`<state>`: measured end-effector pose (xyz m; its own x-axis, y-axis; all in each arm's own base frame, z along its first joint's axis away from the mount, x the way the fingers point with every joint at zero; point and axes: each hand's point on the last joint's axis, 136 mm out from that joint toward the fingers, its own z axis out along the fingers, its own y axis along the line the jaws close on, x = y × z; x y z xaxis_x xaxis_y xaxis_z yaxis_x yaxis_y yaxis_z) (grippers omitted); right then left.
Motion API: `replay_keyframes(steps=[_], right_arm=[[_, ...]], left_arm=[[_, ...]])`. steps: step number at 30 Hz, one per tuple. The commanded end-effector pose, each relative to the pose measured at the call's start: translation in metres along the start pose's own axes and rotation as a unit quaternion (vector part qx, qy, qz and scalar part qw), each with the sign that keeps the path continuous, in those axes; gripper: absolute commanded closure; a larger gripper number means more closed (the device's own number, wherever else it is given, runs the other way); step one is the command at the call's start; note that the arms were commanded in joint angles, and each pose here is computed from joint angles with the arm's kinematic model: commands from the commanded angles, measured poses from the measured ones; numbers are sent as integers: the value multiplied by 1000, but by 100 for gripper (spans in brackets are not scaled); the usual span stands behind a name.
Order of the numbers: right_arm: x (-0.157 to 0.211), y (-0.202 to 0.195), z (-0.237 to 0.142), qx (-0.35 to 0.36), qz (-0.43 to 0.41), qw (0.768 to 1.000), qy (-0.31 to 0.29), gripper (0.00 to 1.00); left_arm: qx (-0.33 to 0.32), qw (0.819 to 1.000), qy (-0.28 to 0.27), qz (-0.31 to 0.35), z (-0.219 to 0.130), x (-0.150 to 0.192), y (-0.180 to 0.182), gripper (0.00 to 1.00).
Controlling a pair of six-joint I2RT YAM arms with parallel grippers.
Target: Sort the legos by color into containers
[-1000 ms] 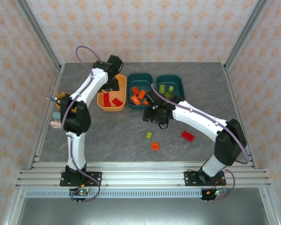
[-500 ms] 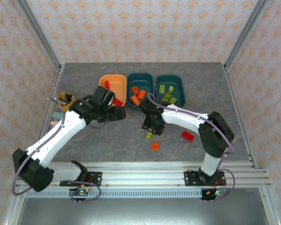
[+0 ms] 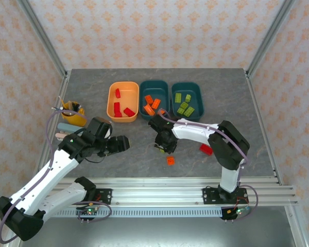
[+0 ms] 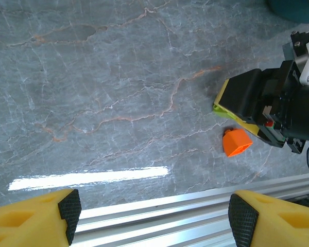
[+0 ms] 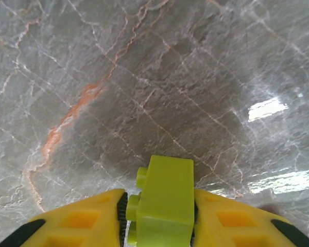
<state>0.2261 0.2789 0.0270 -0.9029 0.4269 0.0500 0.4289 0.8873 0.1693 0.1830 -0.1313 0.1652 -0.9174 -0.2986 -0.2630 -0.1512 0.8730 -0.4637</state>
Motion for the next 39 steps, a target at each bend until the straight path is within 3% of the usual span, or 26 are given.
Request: replay_keyframes(steps=[1,5,10,18,28,39], right_arm=[[-3,-11,6,24,5,1000,-14,68],[-16,-10,-18,30,-17,998,-58,75],[-51,-8,-85,39,-73,986,-144,78],[-145,-38,-141,79,-95,971,-207,79],[-260,-47,-114,135,-90,968,-191,80],[-309,-32,-70,140,-93,972,-165,80]], left_arm=[[14,1000,1,-10,-2,3,-3,22],[24,1000,-1,-7,-6,1,-8,22],[64,998,-18,-7,-13,-17,-35,22],[111,993,-41,-5,-7,-68,-93,22],[147,987,-56,-9,17,-123,-153,23],[139,990,-38,1,46,-130,-173,23]])
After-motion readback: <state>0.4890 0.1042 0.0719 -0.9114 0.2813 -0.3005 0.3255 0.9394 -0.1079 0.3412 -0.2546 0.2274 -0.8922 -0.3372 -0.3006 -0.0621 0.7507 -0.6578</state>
